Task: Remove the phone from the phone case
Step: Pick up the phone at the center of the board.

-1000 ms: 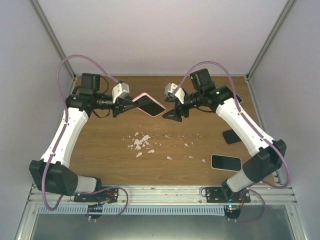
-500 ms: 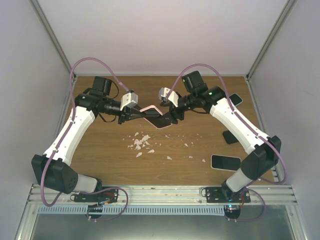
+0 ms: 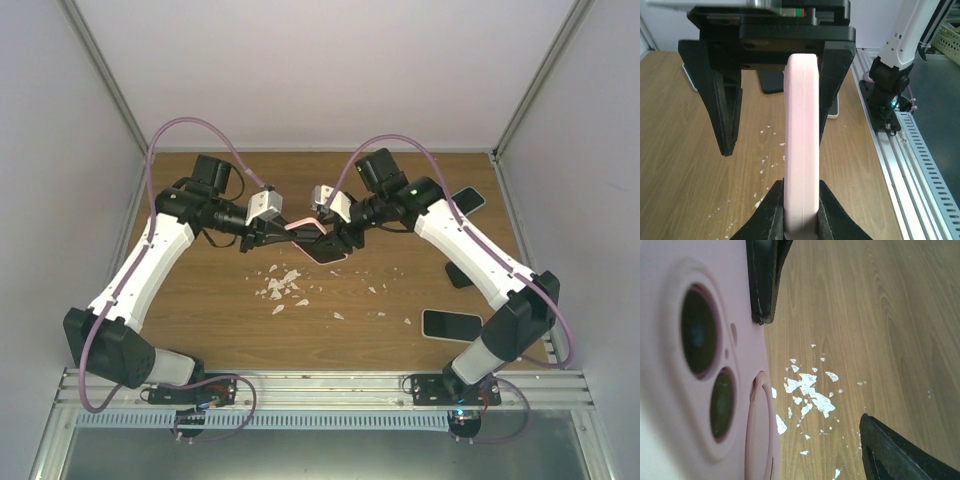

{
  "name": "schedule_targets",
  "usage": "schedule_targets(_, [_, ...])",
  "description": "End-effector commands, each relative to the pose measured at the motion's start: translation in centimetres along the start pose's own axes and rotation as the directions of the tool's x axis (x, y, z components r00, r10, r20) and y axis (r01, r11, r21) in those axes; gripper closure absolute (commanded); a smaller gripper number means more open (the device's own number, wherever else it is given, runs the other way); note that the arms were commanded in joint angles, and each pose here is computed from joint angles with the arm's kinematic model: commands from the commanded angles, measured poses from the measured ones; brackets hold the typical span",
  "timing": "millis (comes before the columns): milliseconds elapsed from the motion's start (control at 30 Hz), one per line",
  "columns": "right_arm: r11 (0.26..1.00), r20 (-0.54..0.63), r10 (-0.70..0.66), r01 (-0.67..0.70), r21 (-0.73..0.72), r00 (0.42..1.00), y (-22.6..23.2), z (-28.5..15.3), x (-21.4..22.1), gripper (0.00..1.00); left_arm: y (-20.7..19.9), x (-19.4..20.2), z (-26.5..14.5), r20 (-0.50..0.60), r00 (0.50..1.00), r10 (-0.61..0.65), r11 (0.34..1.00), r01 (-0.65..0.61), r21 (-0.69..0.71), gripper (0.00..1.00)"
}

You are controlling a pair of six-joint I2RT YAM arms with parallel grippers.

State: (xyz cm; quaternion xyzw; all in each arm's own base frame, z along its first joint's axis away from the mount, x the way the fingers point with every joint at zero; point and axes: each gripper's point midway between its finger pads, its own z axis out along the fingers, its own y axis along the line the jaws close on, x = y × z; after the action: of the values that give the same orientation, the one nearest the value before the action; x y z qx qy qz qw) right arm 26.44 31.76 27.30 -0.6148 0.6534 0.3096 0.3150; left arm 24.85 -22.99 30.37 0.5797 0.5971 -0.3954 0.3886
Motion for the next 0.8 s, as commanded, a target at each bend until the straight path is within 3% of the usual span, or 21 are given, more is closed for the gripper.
schedule_targets(0, [1.0, -0.003, -0.025, 0.025, -0.015, 1.0, 0.9, 0.7, 0.2, 0.37, -2.1, -2.7, -0.4, 0.077, 0.994, 0.074, 0.996, -0.078, 0.045, 1.0])
schedule_targets(767, [0.997, 0.015, -0.052, 0.052, -0.061, 0.999, 2.2, 0.3, -0.9, 0.65, -1.8, -0.7, 0.4, 0.027, 0.999, 0.033, 0.998, -0.034, 0.05, 1.0])
